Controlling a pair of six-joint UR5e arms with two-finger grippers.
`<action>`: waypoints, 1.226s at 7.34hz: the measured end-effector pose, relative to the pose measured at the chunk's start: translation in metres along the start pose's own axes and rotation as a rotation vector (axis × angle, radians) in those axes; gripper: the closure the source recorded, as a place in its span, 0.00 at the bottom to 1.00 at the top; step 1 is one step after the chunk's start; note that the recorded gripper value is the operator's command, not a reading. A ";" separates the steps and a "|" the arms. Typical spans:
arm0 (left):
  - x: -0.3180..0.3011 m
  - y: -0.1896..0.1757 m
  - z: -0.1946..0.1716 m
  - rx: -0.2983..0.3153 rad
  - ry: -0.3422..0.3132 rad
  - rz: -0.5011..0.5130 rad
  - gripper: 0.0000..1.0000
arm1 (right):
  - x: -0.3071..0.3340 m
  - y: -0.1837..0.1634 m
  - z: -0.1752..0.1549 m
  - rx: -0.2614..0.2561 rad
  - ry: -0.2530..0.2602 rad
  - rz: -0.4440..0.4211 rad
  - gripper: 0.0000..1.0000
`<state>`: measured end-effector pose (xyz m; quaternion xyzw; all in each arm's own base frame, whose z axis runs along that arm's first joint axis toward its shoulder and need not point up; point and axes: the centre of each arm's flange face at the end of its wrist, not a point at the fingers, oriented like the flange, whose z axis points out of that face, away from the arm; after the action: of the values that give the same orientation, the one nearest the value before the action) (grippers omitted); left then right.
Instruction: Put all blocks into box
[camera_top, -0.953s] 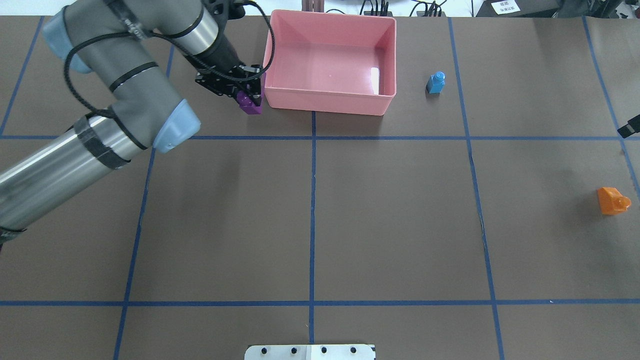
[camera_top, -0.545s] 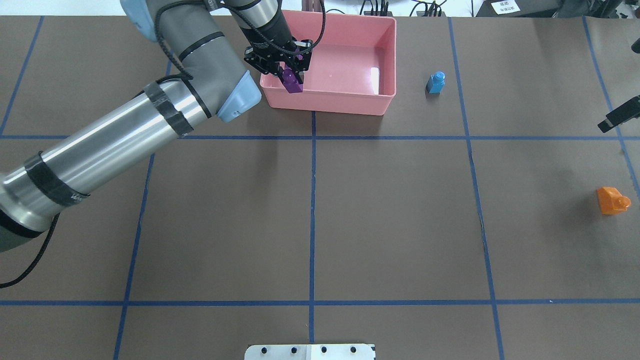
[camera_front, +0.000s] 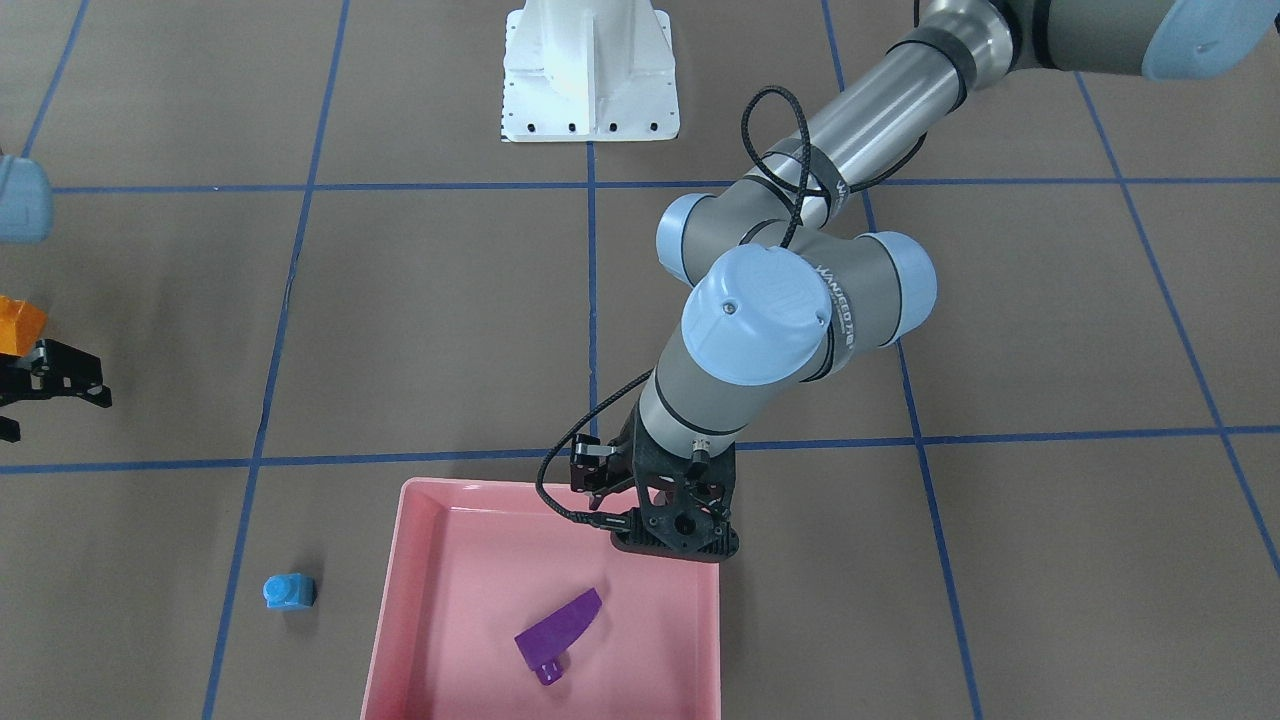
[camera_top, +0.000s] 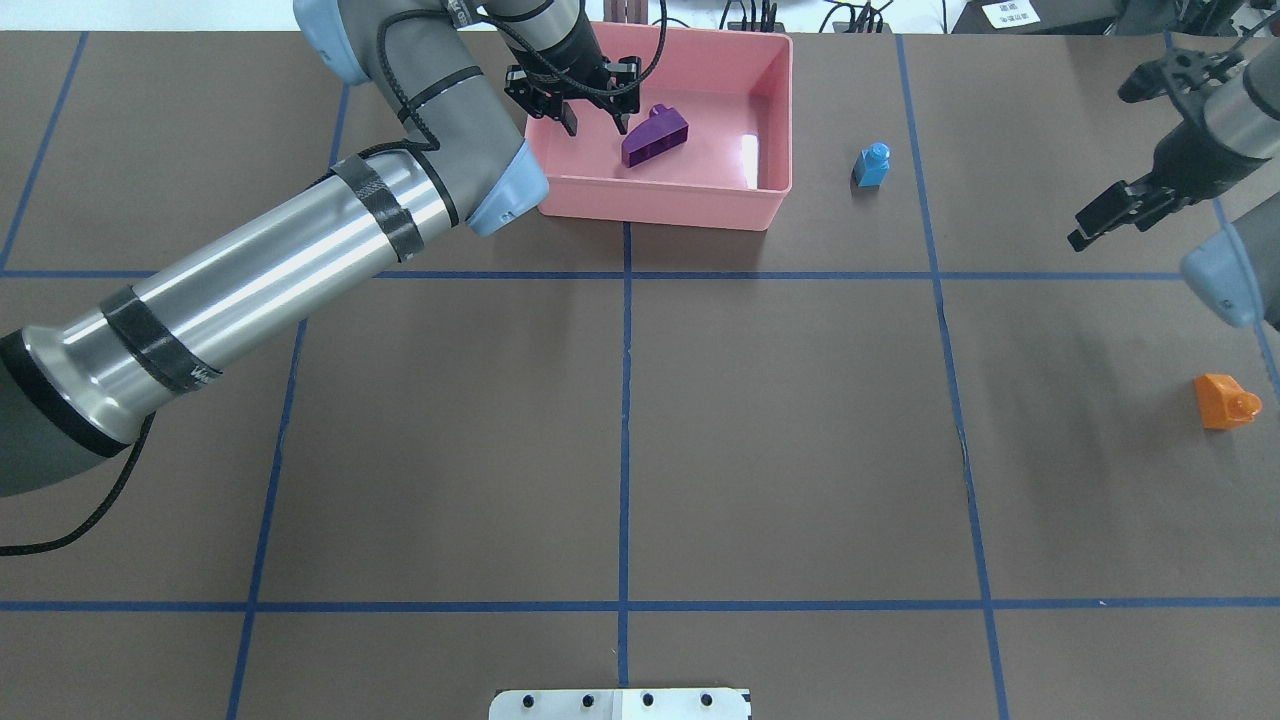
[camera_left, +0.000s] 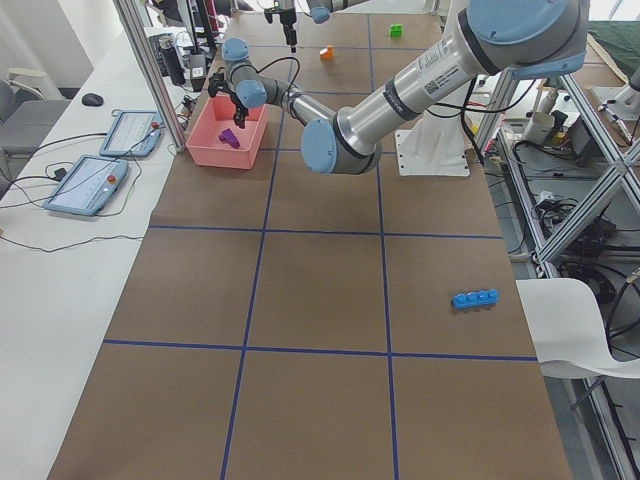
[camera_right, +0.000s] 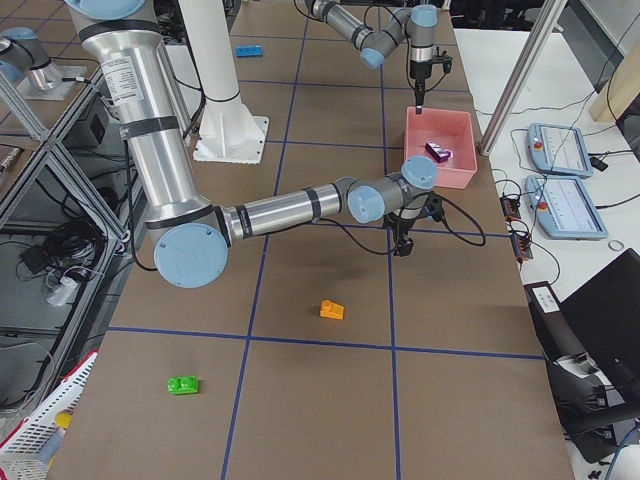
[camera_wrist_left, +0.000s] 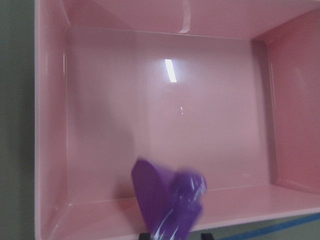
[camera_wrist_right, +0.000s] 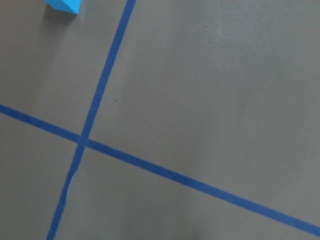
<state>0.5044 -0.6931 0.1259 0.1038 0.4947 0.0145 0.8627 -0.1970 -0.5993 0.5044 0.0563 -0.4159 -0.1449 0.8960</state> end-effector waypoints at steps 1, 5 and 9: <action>0.004 -0.002 -0.009 0.018 0.013 -0.016 0.00 | -0.017 -0.021 0.015 0.011 -0.013 0.040 0.00; -0.042 0.027 -0.065 -0.003 0.094 -0.040 0.00 | -0.095 -0.116 0.041 0.056 0.060 0.197 0.01; -0.111 0.068 -0.072 -0.001 0.083 -0.051 0.00 | -0.151 -0.186 0.059 0.109 0.180 0.307 0.03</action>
<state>0.3913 -0.6286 0.1981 0.0899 0.5324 -0.0030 0.8417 -0.3737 -0.7289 0.3913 0.0533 -0.3449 0.0222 0.9369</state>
